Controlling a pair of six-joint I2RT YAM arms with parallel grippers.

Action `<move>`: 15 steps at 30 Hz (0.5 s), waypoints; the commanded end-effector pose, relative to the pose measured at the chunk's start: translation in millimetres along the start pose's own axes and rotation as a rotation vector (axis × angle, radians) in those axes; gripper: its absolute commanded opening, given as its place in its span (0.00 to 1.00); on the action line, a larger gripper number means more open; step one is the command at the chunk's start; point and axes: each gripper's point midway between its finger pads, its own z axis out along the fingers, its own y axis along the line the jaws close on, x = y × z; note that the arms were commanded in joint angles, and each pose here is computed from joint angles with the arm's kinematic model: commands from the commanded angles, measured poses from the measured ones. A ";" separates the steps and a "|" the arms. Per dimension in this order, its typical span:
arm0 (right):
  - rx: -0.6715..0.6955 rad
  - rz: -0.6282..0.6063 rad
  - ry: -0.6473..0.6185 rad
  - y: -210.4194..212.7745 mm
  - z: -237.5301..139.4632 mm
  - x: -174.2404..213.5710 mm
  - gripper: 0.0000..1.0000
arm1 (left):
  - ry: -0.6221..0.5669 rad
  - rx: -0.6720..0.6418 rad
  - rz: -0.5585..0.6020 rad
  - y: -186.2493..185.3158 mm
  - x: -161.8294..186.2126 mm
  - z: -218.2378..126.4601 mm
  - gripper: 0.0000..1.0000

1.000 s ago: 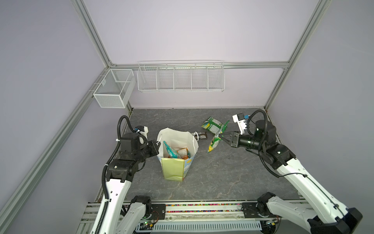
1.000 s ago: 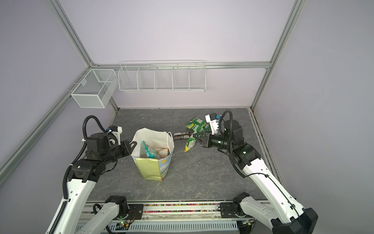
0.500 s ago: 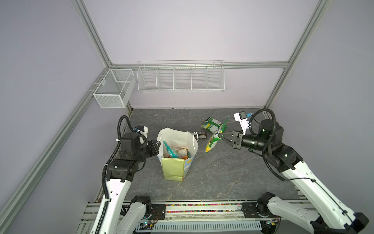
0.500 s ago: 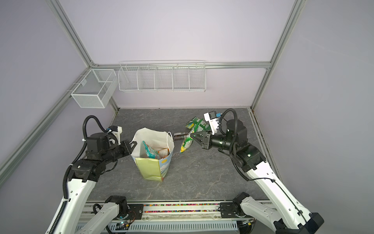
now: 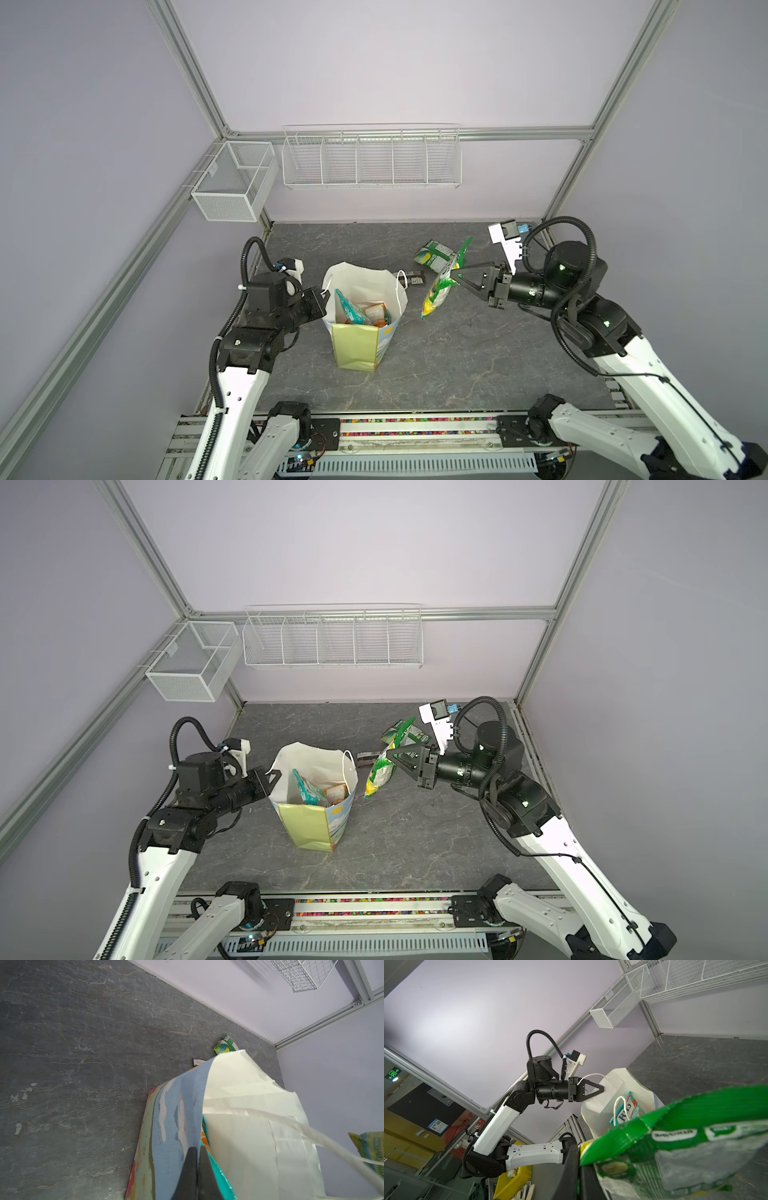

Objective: Place the snacks into the paper bag
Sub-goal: 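Carry the green packet with the right gripper over the bag's opening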

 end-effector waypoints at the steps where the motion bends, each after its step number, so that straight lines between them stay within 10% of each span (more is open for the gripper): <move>1: -0.103 -0.109 -0.041 34.7 -3.8 -17.7 0.07 | -0.063 0.028 0.011 -9.1 -14.4 -9.2 0.00; 15: -0.226 -0.164 0.021 77.9 21.0 -24.3 0.07 | -0.063 0.030 0.012 -9.8 -13.0 -11.8 0.00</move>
